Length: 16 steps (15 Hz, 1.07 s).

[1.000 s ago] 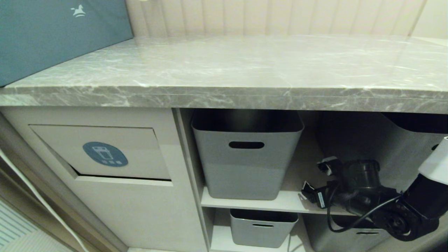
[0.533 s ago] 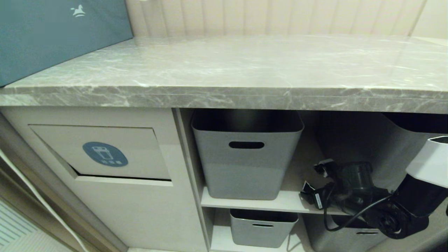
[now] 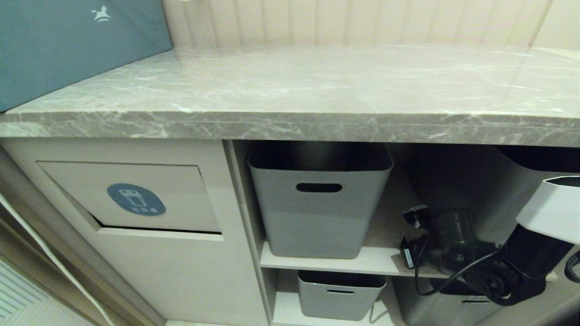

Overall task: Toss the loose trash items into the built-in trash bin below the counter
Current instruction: Pick up the garbage, then hand it to the other hand

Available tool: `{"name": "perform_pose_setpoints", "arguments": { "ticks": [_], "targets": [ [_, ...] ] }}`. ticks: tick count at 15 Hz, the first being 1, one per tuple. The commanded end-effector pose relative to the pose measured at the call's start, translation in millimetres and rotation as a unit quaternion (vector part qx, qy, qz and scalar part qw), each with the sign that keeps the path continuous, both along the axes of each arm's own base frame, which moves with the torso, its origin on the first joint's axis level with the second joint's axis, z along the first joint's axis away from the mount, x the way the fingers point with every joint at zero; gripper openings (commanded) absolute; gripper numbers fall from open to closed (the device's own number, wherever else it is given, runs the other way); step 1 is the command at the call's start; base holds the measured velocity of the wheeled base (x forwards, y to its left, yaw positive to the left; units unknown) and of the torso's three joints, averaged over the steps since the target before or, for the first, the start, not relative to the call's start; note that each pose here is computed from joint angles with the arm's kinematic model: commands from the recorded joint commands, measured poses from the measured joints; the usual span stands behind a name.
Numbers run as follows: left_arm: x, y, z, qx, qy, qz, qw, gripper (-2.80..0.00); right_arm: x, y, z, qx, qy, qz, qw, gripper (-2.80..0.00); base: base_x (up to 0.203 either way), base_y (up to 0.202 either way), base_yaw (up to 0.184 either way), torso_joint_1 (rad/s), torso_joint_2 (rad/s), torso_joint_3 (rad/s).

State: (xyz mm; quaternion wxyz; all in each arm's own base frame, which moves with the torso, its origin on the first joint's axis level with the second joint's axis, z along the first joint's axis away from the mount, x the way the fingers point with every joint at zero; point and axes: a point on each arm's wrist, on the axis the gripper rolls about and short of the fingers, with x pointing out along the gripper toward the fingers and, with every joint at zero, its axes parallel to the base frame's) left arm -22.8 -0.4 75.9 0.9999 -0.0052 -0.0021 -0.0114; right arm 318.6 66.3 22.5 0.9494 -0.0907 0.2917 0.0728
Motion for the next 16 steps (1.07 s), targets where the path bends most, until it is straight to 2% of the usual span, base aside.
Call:
{"name": "perform_pose_setpoints", "arguments": {
  "ticks": [1, 6, 12, 14, 16],
  "targets": [
    [0.3, 0.0, -0.7, 0.000, 0.002, 0.000, 1.0000, -2.80, -0.8, 1.9, 0.0, 0.000, -0.002, 0.002, 1.000, -2.80, 0.000, 0.000, 0.000, 0.000, 0.00, 0.000],
    [0.3, 0.0, -0.7, 0.000, 0.002, 0.000, 1.0000, -2.80, -24.1, 3.2, 22.1, 0.016, -0.017, 0.005, 1.000, -2.80, 0.000, 0.000, 0.000, 0.000, 0.00, 0.000],
    [0.2, 0.0, -0.6, 0.000, 0.001, 0.000, 1.0000, -2.80, -112.2, -11.6, 55.3, 0.033, -0.039, 0.019, 0.999, -2.80, 0.000, 0.000, 0.000, 0.000, 0.00, 0.000],
    [0.2, 0.0, -0.4, 0.000, 0.001, 0.000, 1.0000, -2.80, -143.3, -11.2, 67.1, 0.057, -0.068, 0.054, 0.995, -2.80, 0.000, 0.000, 0.000, 0.000, 0.00, 0.000],
    [0.2, 0.0, -0.4, 0.000, 0.001, 0.000, 1.0000, -2.80, -168.5, -10.5, 79.0, 0.098, -0.103, 0.104, 0.984, -2.80, 0.000, 0.000, 0.000, 0.000, 0.00, 0.000]
  ]
}}
